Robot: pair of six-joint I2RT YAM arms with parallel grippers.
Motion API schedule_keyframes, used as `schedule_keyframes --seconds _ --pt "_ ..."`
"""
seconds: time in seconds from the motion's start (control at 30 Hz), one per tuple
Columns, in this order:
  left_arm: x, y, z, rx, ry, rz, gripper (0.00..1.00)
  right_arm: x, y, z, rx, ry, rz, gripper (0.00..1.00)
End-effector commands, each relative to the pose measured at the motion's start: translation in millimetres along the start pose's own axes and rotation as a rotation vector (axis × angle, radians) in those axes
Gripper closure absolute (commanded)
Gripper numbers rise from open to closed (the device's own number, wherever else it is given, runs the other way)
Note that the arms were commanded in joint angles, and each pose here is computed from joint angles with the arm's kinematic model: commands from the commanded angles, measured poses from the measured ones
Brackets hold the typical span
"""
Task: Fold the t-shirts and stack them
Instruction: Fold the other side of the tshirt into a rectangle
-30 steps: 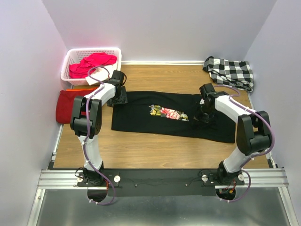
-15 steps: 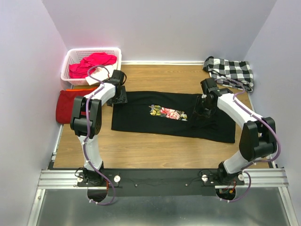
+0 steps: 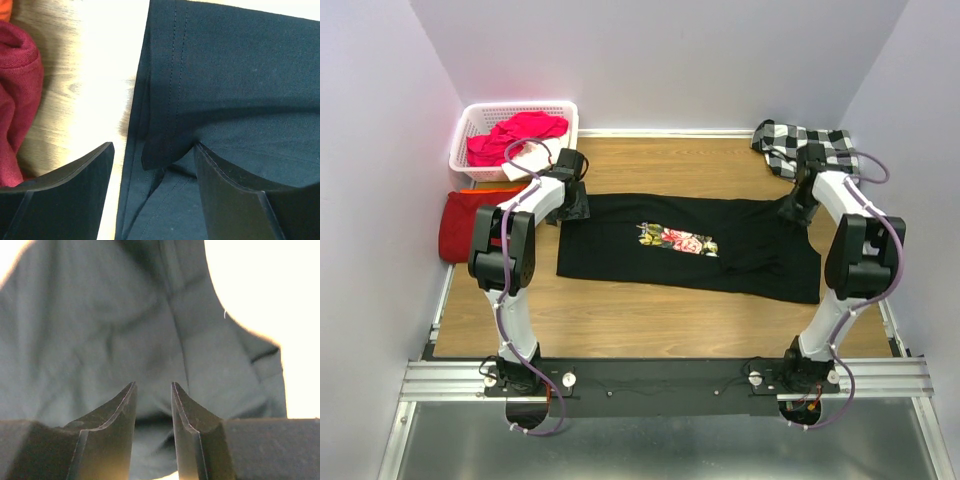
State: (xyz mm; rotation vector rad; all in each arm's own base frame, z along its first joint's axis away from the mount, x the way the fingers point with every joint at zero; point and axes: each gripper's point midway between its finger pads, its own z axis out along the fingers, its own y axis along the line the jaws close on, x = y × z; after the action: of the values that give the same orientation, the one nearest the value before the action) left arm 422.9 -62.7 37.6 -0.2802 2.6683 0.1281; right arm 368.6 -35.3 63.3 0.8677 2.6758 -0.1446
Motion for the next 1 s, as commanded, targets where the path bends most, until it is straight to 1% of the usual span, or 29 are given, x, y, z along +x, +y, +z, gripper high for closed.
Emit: schedule_keyframes --seconds 0.0,0.07,0.17,0.4,0.53,0.63,0.83,0.97 --pt "-8 2 -10 0.007 -0.042 0.000 0.26 -59 8 2 0.032 -0.131 0.015 0.59" --pt "-8 2 -10 0.007 -0.042 0.001 0.27 -79 12 1 0.019 -0.161 0.040 0.59" --pt "-9 2 -10 0.008 -0.044 0.002 0.27 -96 11 10 0.032 -0.176 0.051 0.60" --pt "-9 5 -9 0.001 -0.044 -0.006 0.27 -115 9 28 0.039 -0.180 0.041 0.60" --pt "-8 8 -10 -0.004 -0.040 -0.011 0.27 -116 11 38 0.035 -0.170 0.025 0.61" --pt "-8 9 -11 -0.007 -0.038 -0.012 0.27 -114 16 45 0.015 -0.154 0.019 0.63" --pt "-5 12 -10 -0.015 -0.029 -0.013 0.27 -112 23 42 -0.032 -0.153 0.022 0.65" --pt "-4 13 -9 -0.015 -0.027 -0.016 0.27 -111 25 40 -0.051 -0.158 0.014 0.65"
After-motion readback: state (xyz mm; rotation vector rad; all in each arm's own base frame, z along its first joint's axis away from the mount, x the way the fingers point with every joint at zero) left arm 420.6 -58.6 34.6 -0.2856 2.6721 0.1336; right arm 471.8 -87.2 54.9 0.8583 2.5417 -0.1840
